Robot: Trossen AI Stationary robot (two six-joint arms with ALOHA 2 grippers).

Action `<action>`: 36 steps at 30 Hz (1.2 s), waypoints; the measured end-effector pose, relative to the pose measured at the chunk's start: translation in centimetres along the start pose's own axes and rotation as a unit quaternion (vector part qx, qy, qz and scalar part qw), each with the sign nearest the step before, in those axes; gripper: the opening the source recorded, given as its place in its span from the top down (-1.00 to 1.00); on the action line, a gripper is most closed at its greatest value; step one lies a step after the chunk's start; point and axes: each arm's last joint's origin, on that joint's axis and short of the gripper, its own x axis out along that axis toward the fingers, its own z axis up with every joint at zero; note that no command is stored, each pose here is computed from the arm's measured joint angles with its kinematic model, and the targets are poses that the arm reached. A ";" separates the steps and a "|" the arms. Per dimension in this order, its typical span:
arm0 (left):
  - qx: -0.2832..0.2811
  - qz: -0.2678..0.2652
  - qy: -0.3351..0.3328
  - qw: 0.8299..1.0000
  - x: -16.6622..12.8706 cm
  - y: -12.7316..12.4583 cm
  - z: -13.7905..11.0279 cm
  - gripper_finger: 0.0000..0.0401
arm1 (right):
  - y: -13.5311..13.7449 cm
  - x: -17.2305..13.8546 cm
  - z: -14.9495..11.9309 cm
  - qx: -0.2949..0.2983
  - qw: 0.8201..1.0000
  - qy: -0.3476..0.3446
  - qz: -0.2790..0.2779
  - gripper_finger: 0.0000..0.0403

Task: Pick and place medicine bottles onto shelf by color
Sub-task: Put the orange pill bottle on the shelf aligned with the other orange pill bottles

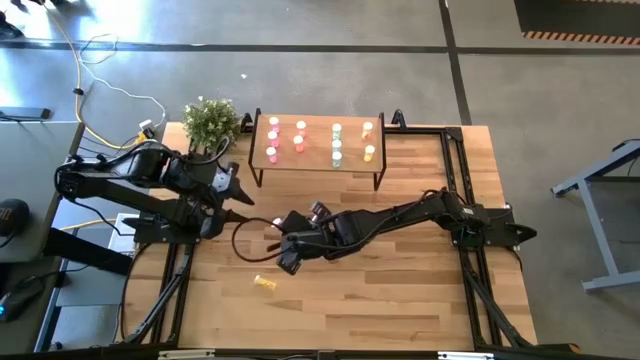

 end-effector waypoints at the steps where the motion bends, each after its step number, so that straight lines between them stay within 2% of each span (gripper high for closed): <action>1: 0.004 -0.008 -0.001 1.000 0.1 0.0 0.1 -0.06 | 0.2 0.0 0.2 -0.008 1.000 -0.007 0.011 0.61; 6: 0.013 -0.019 -0.005 1.000 1.0 -0.1 0.7 -0.06 | 0.4 0.0 0.4 -0.052 0.998 -0.017 0.027 0.61; 11: 0.011 -0.027 0.012 1.000 2.5 -0.1 1.1 -0.06 | 0.3 0.0 0.6 -0.067 0.997 -0.019 0.027 0.61; 20: 0.011 -0.032 0.031 0.999 4.7 -0.1 1.7 -0.06 | 0.1 0.2 0.8 -0.069 0.997 -0.020 0.028 0.61; 30: 0.011 -0.069 0.036 0.997 5.7 -0.3 2.0 -0.06 | -0.1 0.4 1.2 -0.059 0.997 -0.030 0.028 0.61; 36: 0.012 -0.065 0.027 0.997 5.7 -0.3 2.2 -0.06 | -0.2 0.5 1.3 -0.054 0.997 -0.023 0.041 0.61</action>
